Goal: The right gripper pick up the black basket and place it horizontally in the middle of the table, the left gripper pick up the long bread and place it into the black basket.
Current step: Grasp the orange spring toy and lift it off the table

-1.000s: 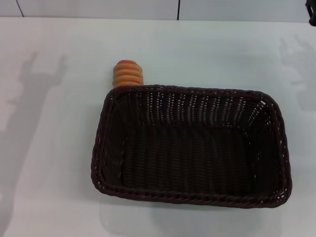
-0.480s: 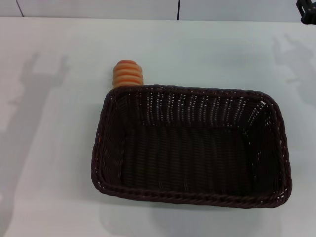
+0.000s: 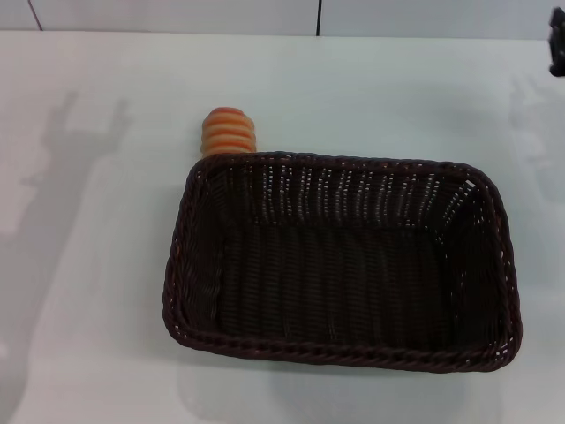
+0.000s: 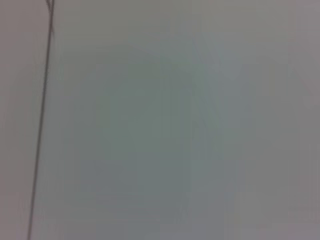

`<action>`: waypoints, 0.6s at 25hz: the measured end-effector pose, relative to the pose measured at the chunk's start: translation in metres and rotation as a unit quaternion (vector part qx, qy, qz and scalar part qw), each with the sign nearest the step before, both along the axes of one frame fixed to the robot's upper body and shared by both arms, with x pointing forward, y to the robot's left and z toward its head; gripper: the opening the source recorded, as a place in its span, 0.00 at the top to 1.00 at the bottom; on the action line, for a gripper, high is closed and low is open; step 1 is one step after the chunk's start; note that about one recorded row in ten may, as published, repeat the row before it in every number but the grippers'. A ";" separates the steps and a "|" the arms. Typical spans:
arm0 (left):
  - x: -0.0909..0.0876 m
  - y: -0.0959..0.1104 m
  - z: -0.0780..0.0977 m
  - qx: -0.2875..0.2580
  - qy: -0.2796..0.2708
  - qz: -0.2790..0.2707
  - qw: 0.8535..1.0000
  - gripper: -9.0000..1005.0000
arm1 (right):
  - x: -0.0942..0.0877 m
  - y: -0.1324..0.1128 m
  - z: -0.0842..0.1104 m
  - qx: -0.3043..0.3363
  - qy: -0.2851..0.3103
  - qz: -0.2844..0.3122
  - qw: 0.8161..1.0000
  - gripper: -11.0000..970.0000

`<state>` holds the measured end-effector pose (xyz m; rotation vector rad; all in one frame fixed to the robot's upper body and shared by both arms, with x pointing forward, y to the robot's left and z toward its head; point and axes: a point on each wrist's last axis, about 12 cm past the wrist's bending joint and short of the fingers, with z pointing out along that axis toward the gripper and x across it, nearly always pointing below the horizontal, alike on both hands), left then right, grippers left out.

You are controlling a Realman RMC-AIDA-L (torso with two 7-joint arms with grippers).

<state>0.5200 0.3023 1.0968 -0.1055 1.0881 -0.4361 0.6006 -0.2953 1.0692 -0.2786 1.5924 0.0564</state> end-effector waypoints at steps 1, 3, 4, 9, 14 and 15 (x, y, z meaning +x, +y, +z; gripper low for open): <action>0.000 0.000 0.000 0.001 0.001 0.000 1.000 0.14 | -0.005 -0.005 -0.007 0.008 -0.005 -0.015 1.000 0.73; 0.000 -0.001 -0.001 0.002 0.003 -0.001 1.000 0.14 | -0.009 -0.010 -0.011 0.017 -0.013 -0.032 0.999 0.76; 0.000 -0.001 -0.001 0.002 0.003 -0.001 1.000 0.14 | -0.009 -0.010 -0.011 0.017 -0.013 -0.032 0.999 0.77; 0.006 -0.002 -0.003 0.001 0.036 0.000 0.999 0.14 | -0.019 -0.027 -0.015 0.031 -0.023 -0.074 0.997 0.79; 0.021 -0.006 0.008 0.005 0.127 0.001 0.992 0.14 | -0.027 -0.042 -0.017 0.048 -0.032 -0.111 0.992 0.78; 0.025 -0.008 0.013 0.011 0.150 -0.003 0.989 0.14 | -0.029 -0.045 -0.018 0.049 -0.032 -0.115 0.992 0.78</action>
